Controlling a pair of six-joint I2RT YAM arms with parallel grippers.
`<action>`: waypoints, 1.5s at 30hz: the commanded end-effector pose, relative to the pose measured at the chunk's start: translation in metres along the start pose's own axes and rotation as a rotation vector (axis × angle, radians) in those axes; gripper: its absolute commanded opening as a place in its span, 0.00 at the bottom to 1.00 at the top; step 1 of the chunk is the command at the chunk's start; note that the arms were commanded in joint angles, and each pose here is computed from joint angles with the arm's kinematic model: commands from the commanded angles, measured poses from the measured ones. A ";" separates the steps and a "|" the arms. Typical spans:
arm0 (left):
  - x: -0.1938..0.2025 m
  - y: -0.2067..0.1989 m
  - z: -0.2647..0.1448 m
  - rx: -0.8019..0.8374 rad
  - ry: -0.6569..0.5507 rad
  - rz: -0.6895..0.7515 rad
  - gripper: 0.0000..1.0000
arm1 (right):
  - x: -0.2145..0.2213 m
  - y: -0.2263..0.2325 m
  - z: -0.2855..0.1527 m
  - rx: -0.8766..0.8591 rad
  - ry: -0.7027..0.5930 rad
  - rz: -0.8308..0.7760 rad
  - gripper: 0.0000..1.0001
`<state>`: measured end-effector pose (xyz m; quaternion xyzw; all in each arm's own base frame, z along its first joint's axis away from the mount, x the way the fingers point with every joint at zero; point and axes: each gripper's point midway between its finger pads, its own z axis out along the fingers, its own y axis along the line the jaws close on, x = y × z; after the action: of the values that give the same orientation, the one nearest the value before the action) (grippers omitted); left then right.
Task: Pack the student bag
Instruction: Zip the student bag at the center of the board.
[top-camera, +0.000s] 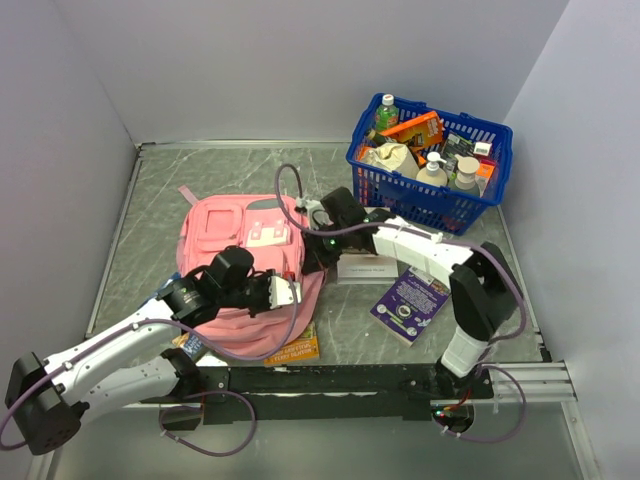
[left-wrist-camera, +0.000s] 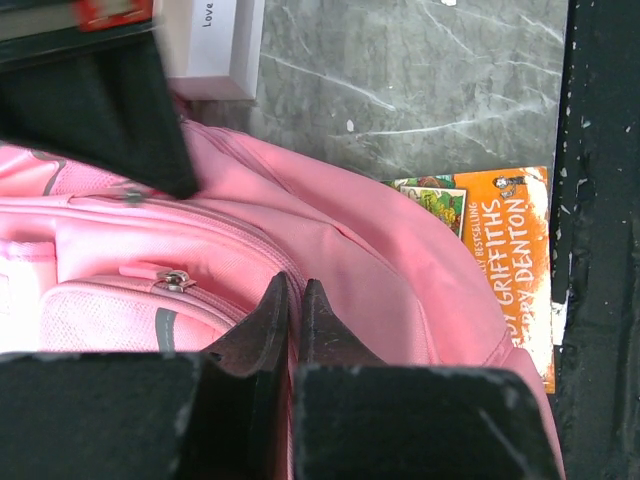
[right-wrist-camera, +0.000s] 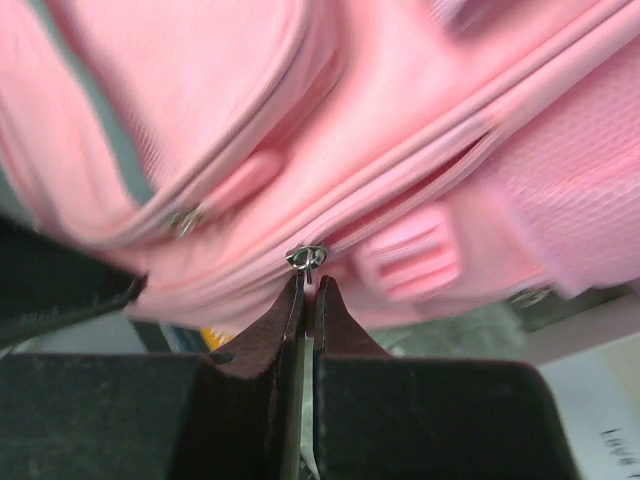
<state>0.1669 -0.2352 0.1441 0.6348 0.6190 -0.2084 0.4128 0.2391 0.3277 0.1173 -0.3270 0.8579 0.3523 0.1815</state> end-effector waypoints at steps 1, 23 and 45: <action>0.005 -0.029 -0.008 0.123 0.009 -0.012 0.01 | -0.078 -0.053 -0.022 0.186 -0.187 -0.040 0.00; -0.037 0.045 -0.019 -0.201 -0.071 -0.121 0.01 | -0.101 -0.063 -0.071 0.288 -0.370 0.050 0.68; -0.070 0.085 -0.066 -0.314 -0.077 0.064 0.01 | -0.039 -0.087 -0.027 0.279 -0.407 -0.103 0.62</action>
<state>0.2098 -0.2091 0.1953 0.5767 0.6671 -0.1347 0.4519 0.3059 0.2599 0.0917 -0.2260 0.8777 0.2662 0.3281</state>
